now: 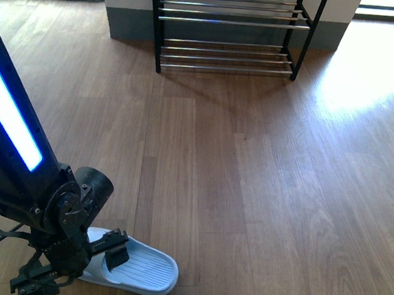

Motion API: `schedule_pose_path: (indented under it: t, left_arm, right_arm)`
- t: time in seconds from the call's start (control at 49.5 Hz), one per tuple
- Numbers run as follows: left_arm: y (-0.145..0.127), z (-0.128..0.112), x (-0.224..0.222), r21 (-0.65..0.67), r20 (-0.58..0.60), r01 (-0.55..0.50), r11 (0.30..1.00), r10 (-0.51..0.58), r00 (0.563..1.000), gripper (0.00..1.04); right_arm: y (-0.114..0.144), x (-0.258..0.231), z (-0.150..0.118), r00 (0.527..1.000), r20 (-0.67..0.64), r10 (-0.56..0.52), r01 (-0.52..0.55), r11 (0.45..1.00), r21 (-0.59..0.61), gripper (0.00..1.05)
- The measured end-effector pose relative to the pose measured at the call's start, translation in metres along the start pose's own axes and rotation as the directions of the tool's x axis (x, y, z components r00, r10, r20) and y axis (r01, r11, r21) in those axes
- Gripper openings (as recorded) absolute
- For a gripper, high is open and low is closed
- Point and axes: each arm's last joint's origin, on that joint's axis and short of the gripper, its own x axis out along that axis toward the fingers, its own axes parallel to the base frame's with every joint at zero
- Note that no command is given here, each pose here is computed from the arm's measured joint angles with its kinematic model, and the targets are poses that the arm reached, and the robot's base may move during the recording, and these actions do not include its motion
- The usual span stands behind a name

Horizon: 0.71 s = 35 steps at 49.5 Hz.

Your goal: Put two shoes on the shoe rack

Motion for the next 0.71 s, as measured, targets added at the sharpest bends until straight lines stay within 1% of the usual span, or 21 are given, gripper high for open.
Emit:
schedule_pose_path:
  t: [0.081,0.162,0.222,0.243,0.324,0.364,0.586,0.708]
  left_arm:
    - [0.0016,0.0004,-0.0002,0.053,0.028,-0.049,0.997,0.047,0.999,0.79]
    - [0.003,0.001,-0.0002,0.075,0.031,-0.06,0.995,0.058,0.998,0.64]
    - [0.0036,0.001,-0.0002,0.082,0.031,-0.068,0.994,0.065,0.997,0.59]
    - [0.0038,0.001,-0.0002,0.085,0.03,-0.068,0.994,0.066,0.997,0.55]
    - [0.0041,0.0012,-0.0002,0.091,0.029,-0.068,0.994,0.066,0.997,0.47]
    - [0.0041,0.0012,-0.0002,0.096,0.029,-0.068,0.993,0.065,0.997,0.38]
    - [0.0047,0.0007,-0.0002,0.104,0.026,-0.076,0.992,0.074,0.997,0.14]
    - [0.0049,0.001,-0.0002,0.105,0.028,-0.078,0.991,0.075,0.997,0.04]
  right_arm:
    - [0.0,0.0,0.0,1.0,0.0,0.0,0.0,1.0,0.0,0.02]
    - [0.0,0.0,0.0,1.0,0.0,0.0,0.0,1.0,0.0,0.02]
    - [0.0,0.0,0.0,1.0,0.0,0.0,0.0,1.0,0.0,0.02]
    - [0.0,0.0,0.0,1.0,0.0,0.0,0.0,1.0,0.0,0.02]
    - [0.0,0.0,0.0,1.0,0.0,0.0,0.0,1.0,0.0,0.02]
    - [0.0,0.0,0.0,1.0,0.0,0.0,0.0,1.0,0.0,0.02]
    - [0.0,0.0,0.0,1.0,0.0,0.0,0.0,1.0,0.0,0.02]
    - [0.0,0.0,0.0,1.0,0.0,0.0,0.0,1.0,0.0,0.02]
